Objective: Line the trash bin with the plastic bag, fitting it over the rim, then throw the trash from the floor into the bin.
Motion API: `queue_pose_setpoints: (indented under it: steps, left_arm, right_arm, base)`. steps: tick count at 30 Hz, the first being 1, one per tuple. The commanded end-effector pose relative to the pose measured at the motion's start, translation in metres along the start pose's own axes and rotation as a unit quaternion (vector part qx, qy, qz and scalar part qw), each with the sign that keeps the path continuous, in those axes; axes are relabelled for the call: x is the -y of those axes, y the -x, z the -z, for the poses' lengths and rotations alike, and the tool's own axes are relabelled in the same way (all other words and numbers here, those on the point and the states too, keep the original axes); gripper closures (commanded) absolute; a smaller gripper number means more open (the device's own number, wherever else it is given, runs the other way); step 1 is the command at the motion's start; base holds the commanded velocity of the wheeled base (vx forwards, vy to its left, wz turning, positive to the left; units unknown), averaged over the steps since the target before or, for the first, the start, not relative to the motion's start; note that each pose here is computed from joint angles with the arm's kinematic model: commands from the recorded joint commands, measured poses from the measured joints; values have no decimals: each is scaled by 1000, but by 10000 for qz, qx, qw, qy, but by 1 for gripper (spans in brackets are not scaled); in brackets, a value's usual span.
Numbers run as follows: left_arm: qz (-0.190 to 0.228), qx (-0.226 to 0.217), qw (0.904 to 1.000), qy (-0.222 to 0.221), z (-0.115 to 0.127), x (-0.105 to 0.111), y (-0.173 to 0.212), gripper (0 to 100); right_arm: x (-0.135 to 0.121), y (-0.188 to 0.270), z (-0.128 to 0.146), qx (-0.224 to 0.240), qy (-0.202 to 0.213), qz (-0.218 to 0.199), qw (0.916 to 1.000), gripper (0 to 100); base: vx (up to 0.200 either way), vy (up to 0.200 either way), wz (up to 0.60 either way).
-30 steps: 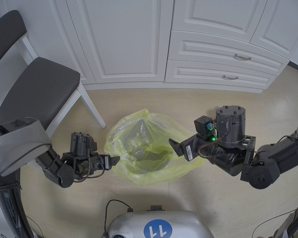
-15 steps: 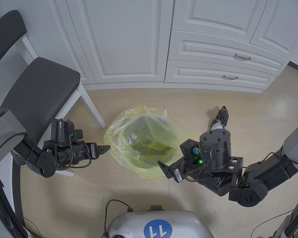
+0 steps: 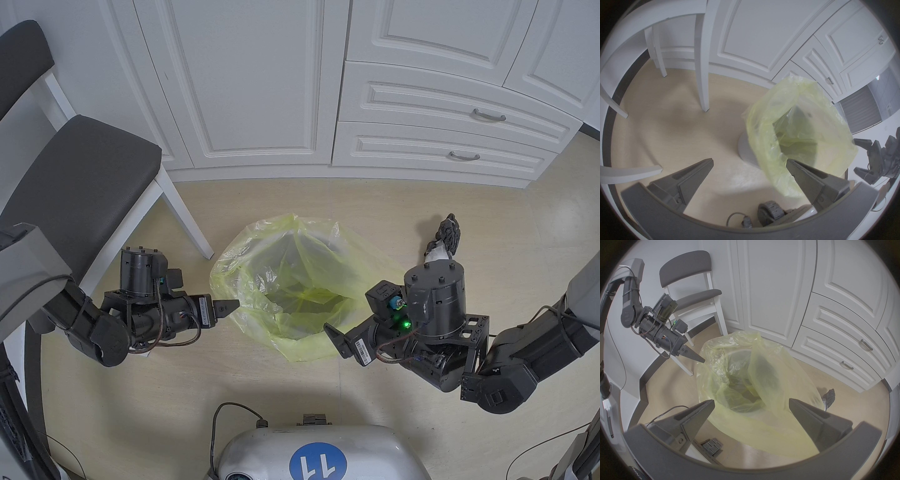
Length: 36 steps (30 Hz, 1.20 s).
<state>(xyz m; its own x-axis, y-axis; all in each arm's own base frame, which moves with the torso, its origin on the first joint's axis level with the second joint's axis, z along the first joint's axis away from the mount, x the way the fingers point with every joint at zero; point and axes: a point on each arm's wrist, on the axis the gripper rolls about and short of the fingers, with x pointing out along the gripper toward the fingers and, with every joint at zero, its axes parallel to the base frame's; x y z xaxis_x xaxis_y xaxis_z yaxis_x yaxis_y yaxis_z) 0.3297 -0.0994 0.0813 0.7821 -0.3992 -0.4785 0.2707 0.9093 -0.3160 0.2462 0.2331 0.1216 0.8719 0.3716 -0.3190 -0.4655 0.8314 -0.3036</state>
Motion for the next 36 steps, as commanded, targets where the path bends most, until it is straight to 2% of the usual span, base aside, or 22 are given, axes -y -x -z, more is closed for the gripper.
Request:
queue_pose_setpoints:
  steps: [1, 3, 9, 10, 13, 18, 23, 28, 30, 33, 36]
  left_arm:
    - [195, 75, 9998, 24, 21, 15, -22, 0]
    - [160, 333, 9993, -16, 20, 19, -19, 0]
    - [82, 416, 9990, -147, 22, 32, -17, 0]
    - [75, 394, 9991, -146, 23, 32, -19, 100]
    - [54, 280, 9995, -109, 30, 29, -28, 100]
    - [51, 362, 9993, -91, 27, 29, -27, 100]
    - [141, 492, 9985, -210, 19, 37, -4, 100]
    - [277, 454, 9963, -673, 15, 57, 29, 100]
    - [125, 309, 9966, -758, 16, 62, 34, 100]
    - [-471, 107, 9945, -927, 12, 64, 33, 100]
    - [-781, -37, 9920, -987, 13, 62, 32, 100]
  right_arm:
    - [1, 1, 0, 2, -46, 1, 10000, 0]
    - [5, 2, 0, 3, -58, 45, 10000, 0]
    - [8, -2, -1, 7, -47, 97, 9999, 0]
    - [8, -2, -2, 14, -50, 99, 9999, 0]
    - [9, -2, -2, 4, -49, 104, 9999, 0]
    - [10, -4, -1, -24, -49, 120, 9999, 0]
    - [11, -3, -1, -12, -57, 130, 9999, 0]
    - [12, -2, -2, 4, -64, 118, 9999, 0]
    - [13, -3, -2, -9, -56, 129, 9999, 0]
    - [14, -4, -2, -22, 26, 141, 9999, 0]
    - [14, -5, -2, -58, 100, 133, 9998, 0]
  base:
    - [0, 0, 0]
    - [0, 0, 0]
    - [0, 0, 0]
    - [0, 0, 0]
    - [0, 0, 0]
    - [0, 0, 0]
    - [0, 0, 0]
    - [0, 0, 0]
    - [0, 0, 0]
    - [0, 0, 0]
    - [0, 0, 0]
